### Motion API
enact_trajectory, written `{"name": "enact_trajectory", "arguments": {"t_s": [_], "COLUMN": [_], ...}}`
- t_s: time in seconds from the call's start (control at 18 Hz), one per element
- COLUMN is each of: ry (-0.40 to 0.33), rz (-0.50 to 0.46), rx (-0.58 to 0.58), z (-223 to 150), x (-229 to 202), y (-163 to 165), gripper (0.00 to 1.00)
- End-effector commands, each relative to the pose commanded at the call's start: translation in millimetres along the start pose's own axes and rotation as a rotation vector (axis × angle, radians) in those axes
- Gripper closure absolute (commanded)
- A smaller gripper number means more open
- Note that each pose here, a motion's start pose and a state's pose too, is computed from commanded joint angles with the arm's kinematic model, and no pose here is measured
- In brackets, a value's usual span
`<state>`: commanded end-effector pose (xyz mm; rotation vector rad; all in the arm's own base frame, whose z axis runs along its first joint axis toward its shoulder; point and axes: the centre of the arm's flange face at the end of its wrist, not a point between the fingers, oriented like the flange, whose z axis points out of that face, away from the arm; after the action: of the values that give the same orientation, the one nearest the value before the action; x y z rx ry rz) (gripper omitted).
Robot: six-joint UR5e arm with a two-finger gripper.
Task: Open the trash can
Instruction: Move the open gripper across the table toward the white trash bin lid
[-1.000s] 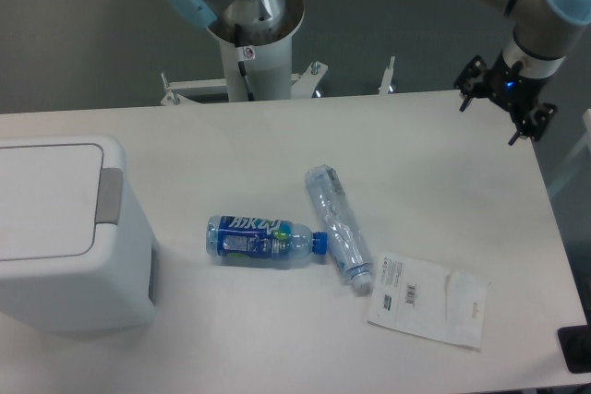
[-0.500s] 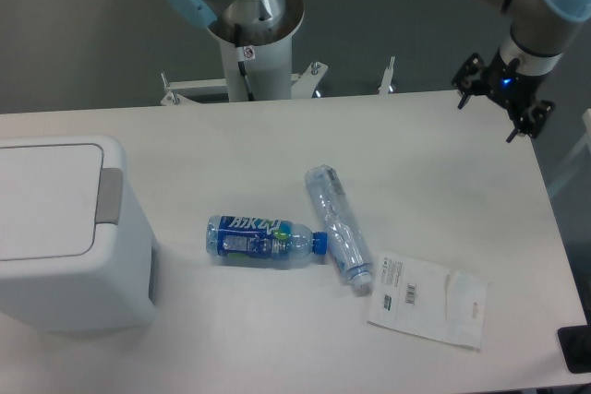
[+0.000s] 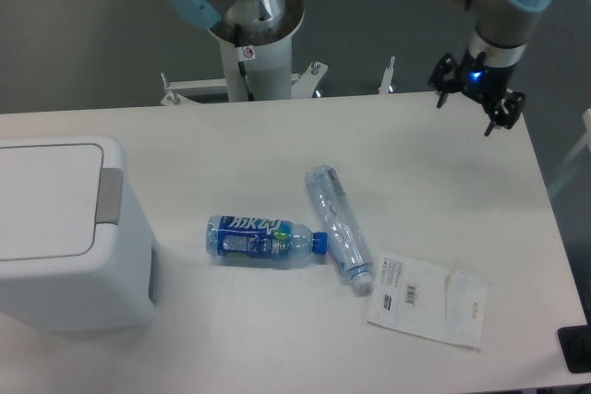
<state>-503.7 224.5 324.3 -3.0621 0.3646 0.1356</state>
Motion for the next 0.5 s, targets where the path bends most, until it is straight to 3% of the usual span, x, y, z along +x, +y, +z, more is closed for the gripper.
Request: {"name": "enact_trajectory", "arguments": {"t_s": [0.22,0.5], "ry": [-0.04,-0.093], "rz": [-0.128,-0.185], "rx": [-0.001,0.021], "z": [-26,-60], "x": [10,17], "y": [-15,-64], "gripper": [0.0,0.0]}}
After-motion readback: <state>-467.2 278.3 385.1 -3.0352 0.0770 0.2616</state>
